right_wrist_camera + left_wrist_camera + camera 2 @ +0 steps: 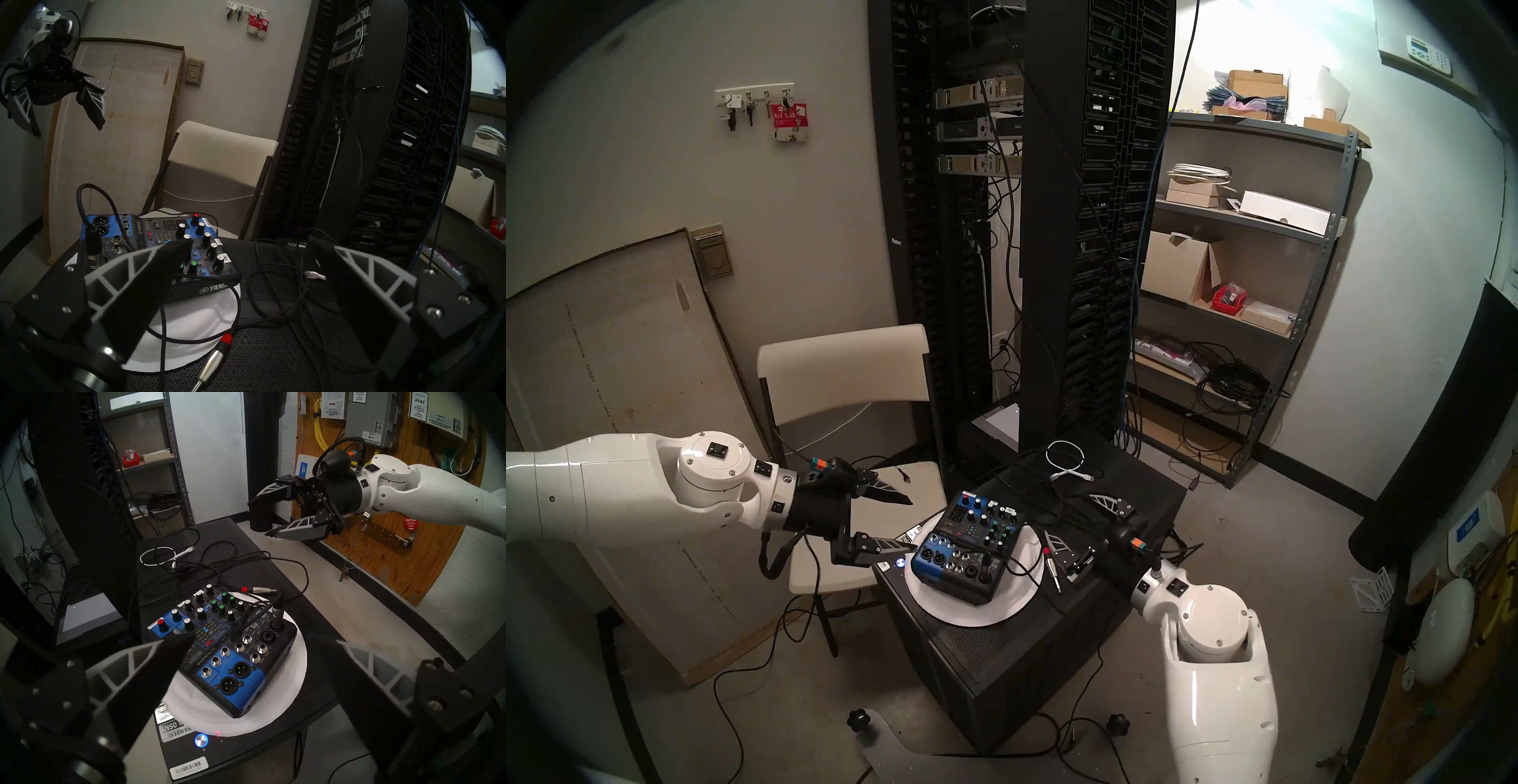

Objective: Insert aux cable

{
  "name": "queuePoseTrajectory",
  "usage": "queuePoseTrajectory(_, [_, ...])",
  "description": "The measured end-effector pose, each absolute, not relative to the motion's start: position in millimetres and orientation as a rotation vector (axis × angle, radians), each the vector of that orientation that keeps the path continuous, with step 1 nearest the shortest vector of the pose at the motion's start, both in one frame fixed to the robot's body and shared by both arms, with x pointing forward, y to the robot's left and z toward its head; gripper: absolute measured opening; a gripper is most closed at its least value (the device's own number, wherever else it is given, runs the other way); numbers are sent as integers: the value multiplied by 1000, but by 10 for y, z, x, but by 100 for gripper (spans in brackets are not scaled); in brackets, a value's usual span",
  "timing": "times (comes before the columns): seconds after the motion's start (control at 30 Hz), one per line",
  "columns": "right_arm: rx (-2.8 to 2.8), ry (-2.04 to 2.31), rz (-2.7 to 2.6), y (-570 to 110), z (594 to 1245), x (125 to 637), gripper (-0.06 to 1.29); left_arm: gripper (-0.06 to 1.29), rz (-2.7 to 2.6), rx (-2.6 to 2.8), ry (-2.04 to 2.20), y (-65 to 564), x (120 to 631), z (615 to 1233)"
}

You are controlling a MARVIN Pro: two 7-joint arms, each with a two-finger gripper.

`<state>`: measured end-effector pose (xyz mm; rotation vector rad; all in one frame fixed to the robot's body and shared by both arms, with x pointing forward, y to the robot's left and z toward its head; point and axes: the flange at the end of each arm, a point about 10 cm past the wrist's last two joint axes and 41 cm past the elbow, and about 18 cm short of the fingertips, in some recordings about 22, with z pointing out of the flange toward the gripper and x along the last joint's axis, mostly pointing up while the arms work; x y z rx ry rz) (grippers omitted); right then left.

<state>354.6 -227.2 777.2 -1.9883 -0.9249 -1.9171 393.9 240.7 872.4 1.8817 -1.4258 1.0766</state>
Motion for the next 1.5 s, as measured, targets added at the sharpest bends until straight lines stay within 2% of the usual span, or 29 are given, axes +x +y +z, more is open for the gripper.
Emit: queuePoseTrajectory(1.5, [-1974, -927, -1911, -2245, 7778, 3541, 119, 117, 1081, 1878, -1418, 2403, 3940, 8736])
